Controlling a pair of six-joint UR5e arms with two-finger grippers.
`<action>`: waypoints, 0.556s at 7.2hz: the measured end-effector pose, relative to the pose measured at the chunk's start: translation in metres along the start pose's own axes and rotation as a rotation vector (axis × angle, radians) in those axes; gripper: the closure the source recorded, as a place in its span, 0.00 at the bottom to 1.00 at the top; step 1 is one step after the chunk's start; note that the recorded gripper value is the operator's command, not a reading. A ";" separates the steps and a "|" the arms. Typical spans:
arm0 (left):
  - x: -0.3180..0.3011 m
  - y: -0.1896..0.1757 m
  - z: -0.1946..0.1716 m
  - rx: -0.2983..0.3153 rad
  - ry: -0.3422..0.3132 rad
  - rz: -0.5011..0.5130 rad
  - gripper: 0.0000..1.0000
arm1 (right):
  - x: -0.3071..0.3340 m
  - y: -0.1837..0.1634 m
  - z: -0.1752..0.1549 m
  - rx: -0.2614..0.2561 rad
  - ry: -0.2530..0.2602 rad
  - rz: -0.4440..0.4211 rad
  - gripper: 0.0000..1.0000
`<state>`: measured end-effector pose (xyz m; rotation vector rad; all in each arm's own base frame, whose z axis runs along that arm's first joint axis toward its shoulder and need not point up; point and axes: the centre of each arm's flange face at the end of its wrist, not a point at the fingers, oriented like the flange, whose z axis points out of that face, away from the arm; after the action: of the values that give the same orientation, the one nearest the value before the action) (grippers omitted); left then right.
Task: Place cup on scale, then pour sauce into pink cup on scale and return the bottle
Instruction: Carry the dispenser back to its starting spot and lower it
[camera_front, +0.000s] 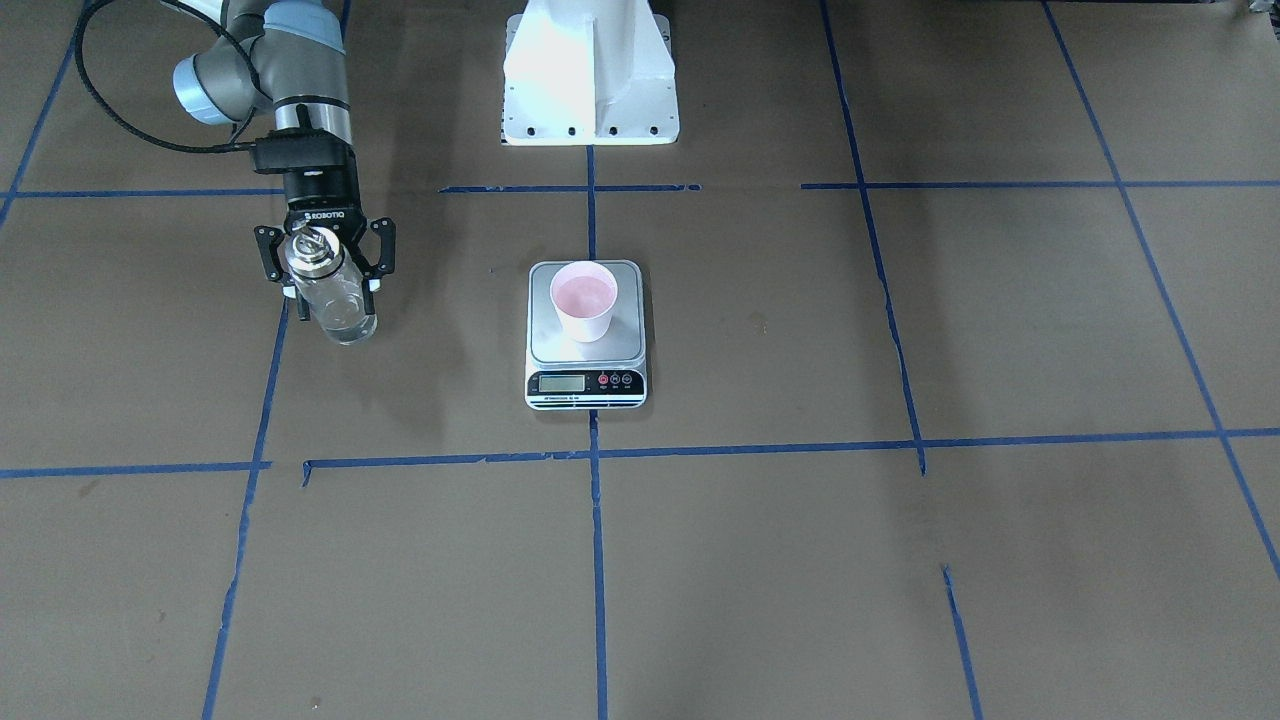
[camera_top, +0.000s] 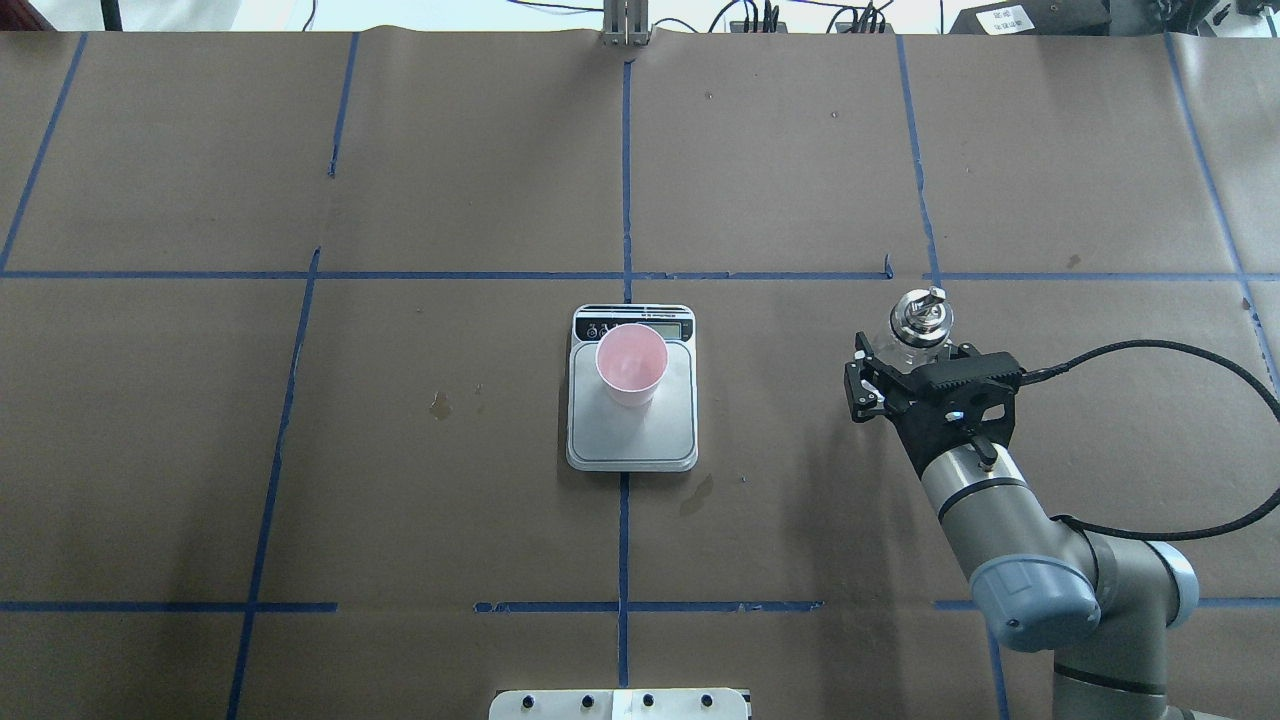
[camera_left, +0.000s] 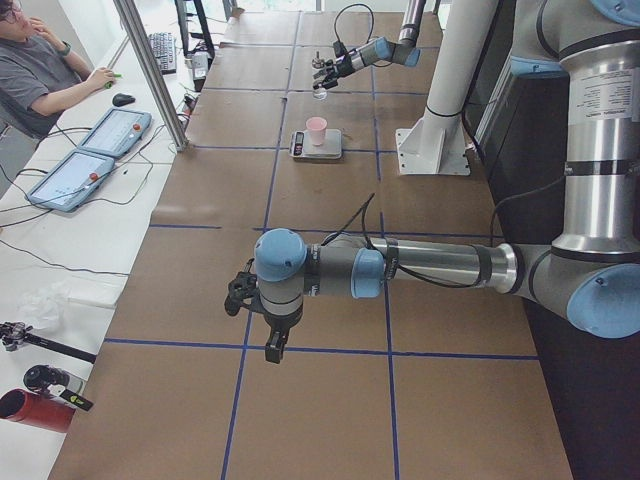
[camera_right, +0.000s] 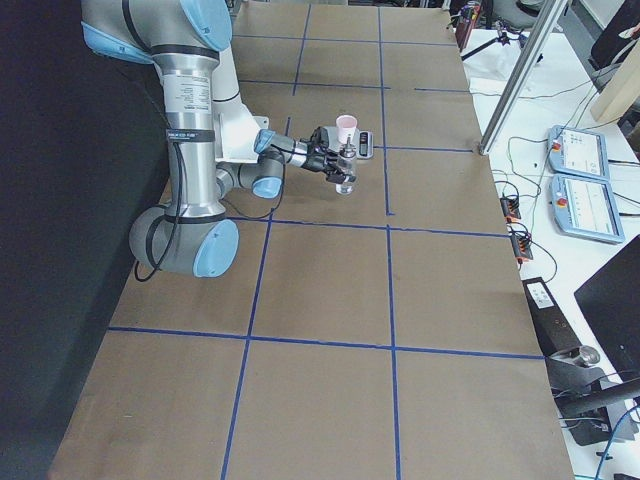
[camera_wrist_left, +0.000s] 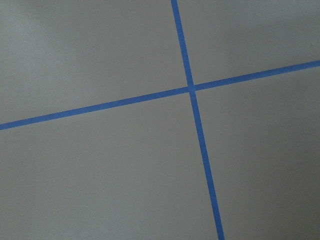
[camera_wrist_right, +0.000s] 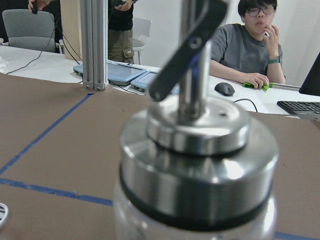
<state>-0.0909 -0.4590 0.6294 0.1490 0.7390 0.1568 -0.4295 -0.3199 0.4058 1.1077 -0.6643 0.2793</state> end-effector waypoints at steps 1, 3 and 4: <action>0.000 0.000 0.000 0.000 0.000 0.000 0.00 | 0.007 0.003 0.000 -0.006 0.007 0.026 1.00; 0.001 0.000 0.000 0.000 0.000 0.001 0.00 | 0.024 0.011 -0.001 -0.018 0.012 0.080 1.00; 0.001 0.000 0.000 0.000 0.000 0.002 0.00 | 0.038 0.016 -0.003 -0.021 0.010 0.091 1.00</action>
<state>-0.0904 -0.4592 0.6288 0.1499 0.7388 0.1584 -0.4068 -0.3152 0.4404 1.0569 -0.7082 0.3551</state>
